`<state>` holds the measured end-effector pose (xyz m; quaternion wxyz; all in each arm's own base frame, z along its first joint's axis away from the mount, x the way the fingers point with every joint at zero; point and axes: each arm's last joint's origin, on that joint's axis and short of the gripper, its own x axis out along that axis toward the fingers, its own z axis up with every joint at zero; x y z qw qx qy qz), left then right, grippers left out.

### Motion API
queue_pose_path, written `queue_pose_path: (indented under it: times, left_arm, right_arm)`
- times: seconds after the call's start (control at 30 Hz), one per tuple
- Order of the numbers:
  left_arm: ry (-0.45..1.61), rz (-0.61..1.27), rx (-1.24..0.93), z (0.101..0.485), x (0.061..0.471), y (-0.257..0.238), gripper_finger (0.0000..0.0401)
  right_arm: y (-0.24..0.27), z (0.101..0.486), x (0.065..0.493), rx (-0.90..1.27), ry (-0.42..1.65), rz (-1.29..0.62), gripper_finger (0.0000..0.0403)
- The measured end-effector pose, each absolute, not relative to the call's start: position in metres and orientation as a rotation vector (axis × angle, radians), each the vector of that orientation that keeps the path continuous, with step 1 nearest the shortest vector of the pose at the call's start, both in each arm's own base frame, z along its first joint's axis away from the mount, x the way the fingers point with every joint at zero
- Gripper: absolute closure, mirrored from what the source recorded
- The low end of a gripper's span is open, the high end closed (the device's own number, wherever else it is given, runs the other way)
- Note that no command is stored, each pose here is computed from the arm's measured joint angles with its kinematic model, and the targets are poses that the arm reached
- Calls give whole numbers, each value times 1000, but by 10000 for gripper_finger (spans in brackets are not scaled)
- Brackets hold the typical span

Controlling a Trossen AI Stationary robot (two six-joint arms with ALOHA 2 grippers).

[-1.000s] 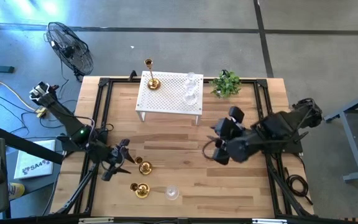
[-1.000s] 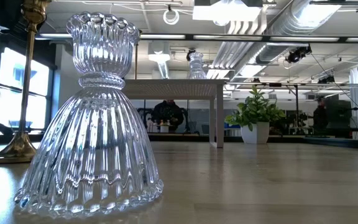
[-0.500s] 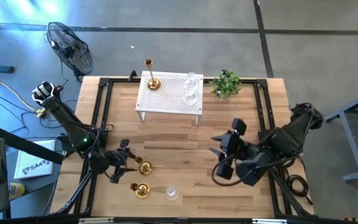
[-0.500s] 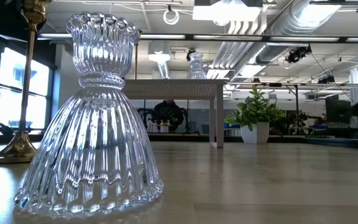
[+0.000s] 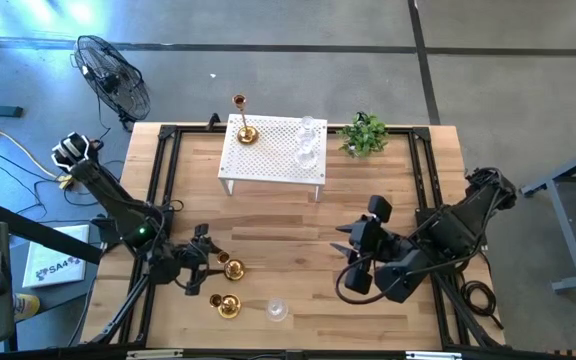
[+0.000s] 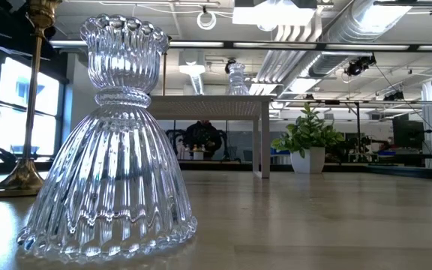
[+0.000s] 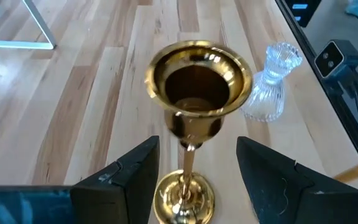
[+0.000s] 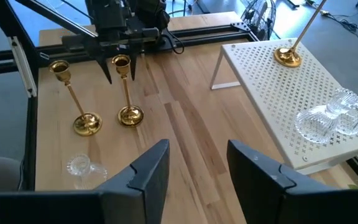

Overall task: Pick & Place candle stick holders
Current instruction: Put the top gold candle holder on the shelf aligned with the other gold candle holder

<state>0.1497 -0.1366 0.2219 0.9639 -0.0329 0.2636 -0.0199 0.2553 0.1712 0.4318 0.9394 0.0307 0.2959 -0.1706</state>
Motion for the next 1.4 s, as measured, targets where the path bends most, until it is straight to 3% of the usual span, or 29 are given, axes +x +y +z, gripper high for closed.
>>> queue_pose_path:
  times: [0.87, 1.03, 1.3, 1.4]
  left_arm:
    - [518, 86, -76, 210, 157, -141, 199]
    - [503, 110, -85, 211, 157, -140, 251]
    - [505, 112, -83, 210, 157, -140, 379]
    - [504, 120, -79, 210, 157, -139, 386]
  right_arm:
    - [171, 432, 255, 52, 605, -344, 249]
    - [171, 432, 255, 56, 606, -344, 249]
    - [171, 432, 255, 57, 607, -343, 249]
    - [171, 432, 255, 57, 606, -343, 249]
